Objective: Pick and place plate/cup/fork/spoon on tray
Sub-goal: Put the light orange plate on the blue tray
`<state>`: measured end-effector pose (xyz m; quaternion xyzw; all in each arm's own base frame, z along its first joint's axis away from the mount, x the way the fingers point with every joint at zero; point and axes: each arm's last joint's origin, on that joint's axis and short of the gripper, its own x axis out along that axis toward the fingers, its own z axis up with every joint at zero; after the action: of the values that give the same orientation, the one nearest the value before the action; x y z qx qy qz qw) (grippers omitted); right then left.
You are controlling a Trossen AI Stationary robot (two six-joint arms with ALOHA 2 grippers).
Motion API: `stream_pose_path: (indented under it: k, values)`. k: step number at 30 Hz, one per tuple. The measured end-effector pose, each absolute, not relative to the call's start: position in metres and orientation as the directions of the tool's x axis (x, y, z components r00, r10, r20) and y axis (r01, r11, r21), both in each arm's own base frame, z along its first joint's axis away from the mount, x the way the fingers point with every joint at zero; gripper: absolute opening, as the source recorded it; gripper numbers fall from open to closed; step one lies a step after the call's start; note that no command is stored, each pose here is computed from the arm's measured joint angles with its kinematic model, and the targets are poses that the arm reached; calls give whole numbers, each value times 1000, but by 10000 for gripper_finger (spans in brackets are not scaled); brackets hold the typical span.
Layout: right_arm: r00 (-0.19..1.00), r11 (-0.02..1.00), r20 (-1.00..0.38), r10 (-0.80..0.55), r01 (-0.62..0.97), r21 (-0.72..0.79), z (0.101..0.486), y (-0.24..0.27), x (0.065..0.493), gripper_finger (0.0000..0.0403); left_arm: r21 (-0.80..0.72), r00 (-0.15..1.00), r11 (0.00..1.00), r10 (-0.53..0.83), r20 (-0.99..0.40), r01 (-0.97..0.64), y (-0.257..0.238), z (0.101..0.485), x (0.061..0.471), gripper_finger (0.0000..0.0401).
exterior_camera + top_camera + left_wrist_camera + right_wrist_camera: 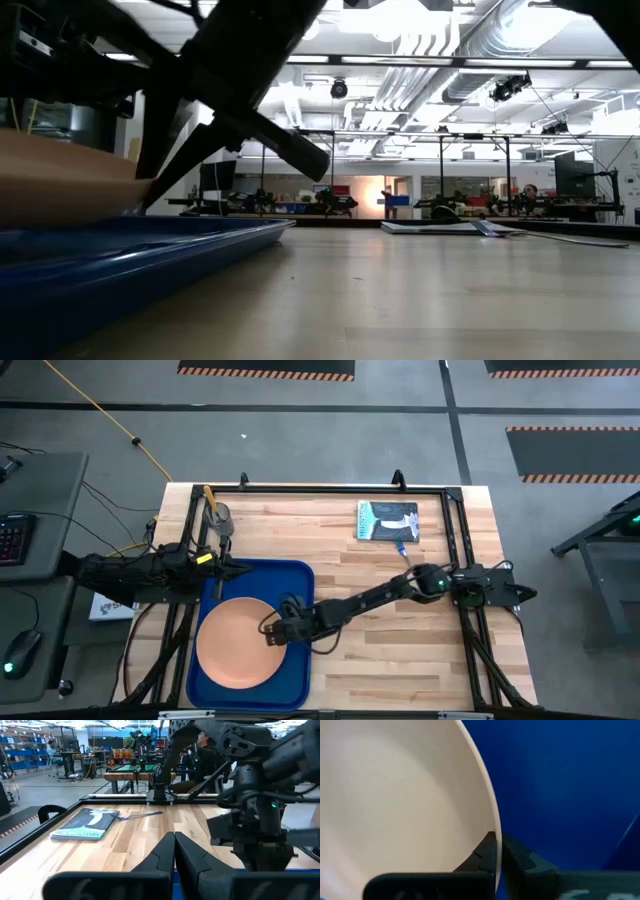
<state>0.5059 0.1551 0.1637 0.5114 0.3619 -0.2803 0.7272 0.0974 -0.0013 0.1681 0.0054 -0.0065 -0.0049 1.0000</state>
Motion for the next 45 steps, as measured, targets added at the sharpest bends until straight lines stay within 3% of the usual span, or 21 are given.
stream_pose_path:
  k: [13, 28, 35, 39, 45]
  values:
    - [432, 304, -898, -84, 869, 390, 161, 148, 505, 0, 11, 1000, 1000, -11, 12, 10, -1, 168, 97, 3]
    - [419, 351, -907, -25, 854, 385, 161, 146, 506, 0, 11, 1000, 1000, -10, 13, 10, -1, 168, 97, 3]
    - [415, 310, -909, -32, 869, 385, 161, 144, 506, 2, 11, 1000, 1000, -10, 13, 10, -1, 168, 97, 3]
    - [391, 308, -919, -46, 881, 359, 160, 143, 504, 26, 11, 1000, 1000, -10, 13, 10, -1, 168, 97, 3]
    - [357, 309, -932, -66, 895, 321, 159, 141, 500, 97, 11, 1000, 1000, -10, 13, 10, -1, 168, 97, 3]
